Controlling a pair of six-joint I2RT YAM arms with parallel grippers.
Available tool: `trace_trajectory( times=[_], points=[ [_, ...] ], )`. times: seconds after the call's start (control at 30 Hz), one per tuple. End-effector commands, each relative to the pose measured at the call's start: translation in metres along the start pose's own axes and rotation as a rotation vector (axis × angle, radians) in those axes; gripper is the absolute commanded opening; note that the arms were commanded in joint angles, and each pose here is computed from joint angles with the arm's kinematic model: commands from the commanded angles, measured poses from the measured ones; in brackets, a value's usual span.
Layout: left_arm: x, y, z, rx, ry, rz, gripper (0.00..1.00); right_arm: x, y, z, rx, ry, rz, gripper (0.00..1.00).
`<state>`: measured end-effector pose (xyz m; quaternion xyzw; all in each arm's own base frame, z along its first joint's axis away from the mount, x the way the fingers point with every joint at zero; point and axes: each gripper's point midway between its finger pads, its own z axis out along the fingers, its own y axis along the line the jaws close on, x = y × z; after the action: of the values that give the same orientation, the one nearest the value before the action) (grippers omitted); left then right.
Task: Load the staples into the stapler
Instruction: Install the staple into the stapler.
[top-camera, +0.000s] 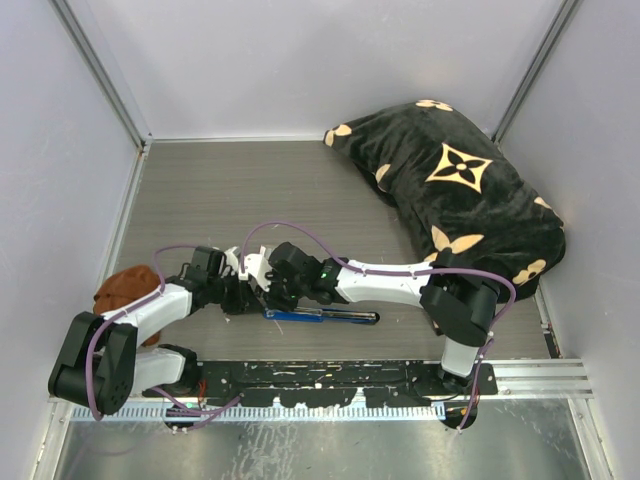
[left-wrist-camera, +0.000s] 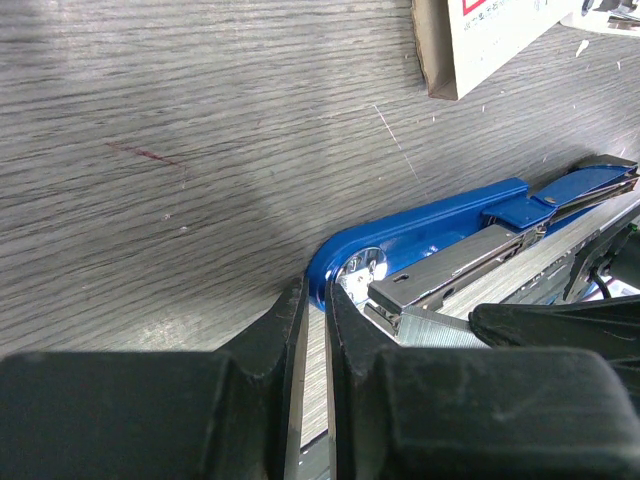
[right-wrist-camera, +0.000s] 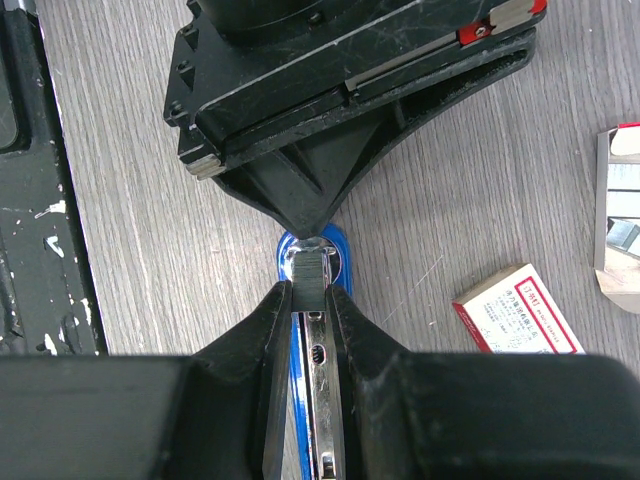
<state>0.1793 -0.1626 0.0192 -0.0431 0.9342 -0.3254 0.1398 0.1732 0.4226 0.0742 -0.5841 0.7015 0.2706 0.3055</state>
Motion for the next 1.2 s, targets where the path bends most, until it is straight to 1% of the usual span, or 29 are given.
trace_trajectory(
  times=[0.0,0.73,1.17],
  points=[
    [-0.0137,-0.0058,-0.0006,0.007,-0.036,0.045,0.12,-0.011,-0.0042,-0.0052,0.023,-0.026,-0.012,0.12],
    [-0.0137,-0.004,0.0005,-0.003,-0.032,0.043,0.11,-0.0072,-0.0007,-0.0152,0.028,-0.038,0.009,0.12],
    [-0.0138,-0.0043,0.0004,0.0,-0.032,0.046,0.1,-0.0092,-0.0005,-0.0065,0.02,-0.06,0.02,0.12]
  ],
)
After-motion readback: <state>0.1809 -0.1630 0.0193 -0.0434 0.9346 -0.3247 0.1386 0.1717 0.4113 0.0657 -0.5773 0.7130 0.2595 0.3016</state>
